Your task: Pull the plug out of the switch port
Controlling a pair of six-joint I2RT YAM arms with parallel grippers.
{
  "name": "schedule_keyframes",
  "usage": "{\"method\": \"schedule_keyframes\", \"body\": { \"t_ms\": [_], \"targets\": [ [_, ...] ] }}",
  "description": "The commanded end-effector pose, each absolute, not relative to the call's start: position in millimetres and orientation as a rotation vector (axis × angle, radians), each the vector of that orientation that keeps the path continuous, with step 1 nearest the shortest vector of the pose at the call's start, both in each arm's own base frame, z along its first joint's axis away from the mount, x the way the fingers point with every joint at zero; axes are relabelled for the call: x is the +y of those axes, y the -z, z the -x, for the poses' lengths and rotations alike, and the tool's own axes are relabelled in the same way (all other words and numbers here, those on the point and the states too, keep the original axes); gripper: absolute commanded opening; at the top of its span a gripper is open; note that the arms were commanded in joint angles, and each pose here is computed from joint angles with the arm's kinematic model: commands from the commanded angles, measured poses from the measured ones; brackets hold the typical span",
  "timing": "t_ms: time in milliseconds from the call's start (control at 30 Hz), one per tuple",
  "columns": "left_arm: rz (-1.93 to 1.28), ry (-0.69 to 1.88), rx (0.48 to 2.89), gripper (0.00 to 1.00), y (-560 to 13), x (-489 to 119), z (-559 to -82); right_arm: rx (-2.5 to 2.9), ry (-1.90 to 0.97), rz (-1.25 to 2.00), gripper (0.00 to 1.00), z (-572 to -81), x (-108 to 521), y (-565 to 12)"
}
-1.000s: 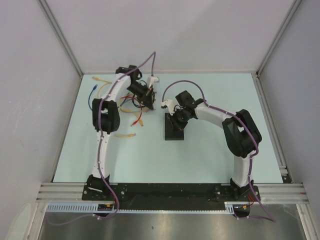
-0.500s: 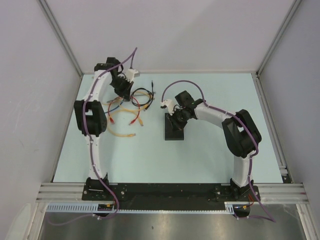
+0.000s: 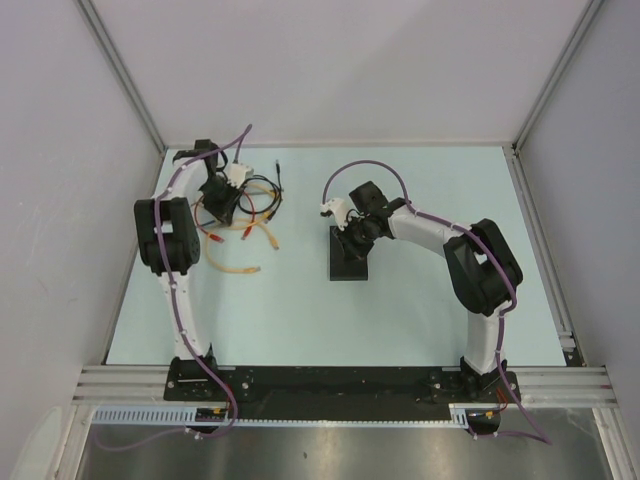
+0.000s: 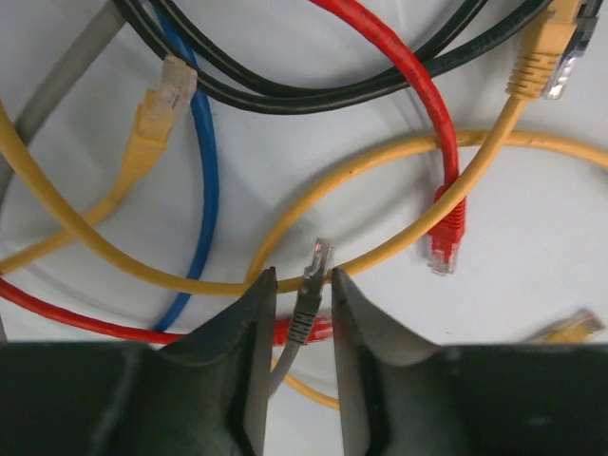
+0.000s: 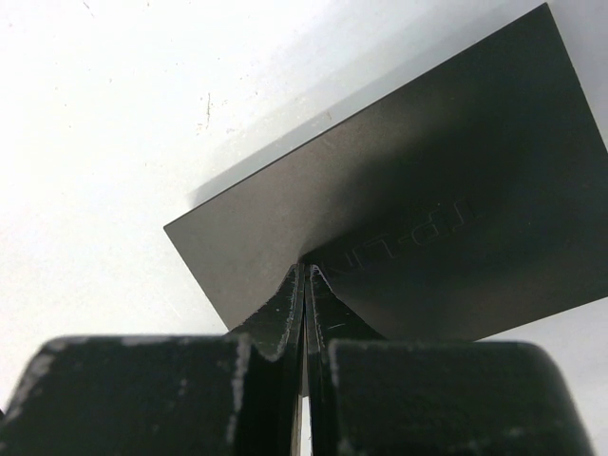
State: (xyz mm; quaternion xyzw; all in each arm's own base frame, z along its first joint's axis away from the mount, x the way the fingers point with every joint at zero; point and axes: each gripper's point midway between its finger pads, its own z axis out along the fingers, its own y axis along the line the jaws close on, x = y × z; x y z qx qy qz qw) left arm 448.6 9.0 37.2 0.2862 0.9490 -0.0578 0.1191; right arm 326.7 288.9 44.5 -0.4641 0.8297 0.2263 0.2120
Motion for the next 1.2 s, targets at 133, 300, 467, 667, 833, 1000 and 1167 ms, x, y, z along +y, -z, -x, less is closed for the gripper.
{"method": "schedule_keyframes", "body": {
  "t_ms": [133,300,467,667,833,1000,1167],
  "targets": [
    [-0.751,0.105,2.643,0.53,-86.2,4.4,-461.3,2.403,-0.502,1.329,0.00,-321.8,268.2,-7.5],
    [-0.716,0.098,2.599,0.68,-109.2,1.5,-460.6,2.345,-0.458,1.321,0.34,-333.3,274.4,-17.5],
    [-0.626,0.137,2.517,1.00,-161.0,-11.2,-476.4,2.330,-0.444,1.221,0.90,-354.0,281.5,-38.6],
    [-0.564,0.161,2.373,1.00,-208.4,-27.2,-499.4,2.339,-0.487,0.884,0.93,-419.3,270.1,-88.1],
    [-0.503,0.220,2.262,1.00,-233.3,-65.5,-514.4,2.321,-0.450,0.632,0.94,-470.5,233.1,-127.8],
    [-0.321,0.198,2.097,1.00,-277.4,-72.7,-537.1,2.312,-0.285,0.324,0.95,-506.5,164.2,-164.4],
    [-0.212,0.136,1.997,0.99,-311.5,-87.7,-541.8,2.411,-0.080,0.028,0.95,-513.8,92.7,-166.9]
  ]
}}
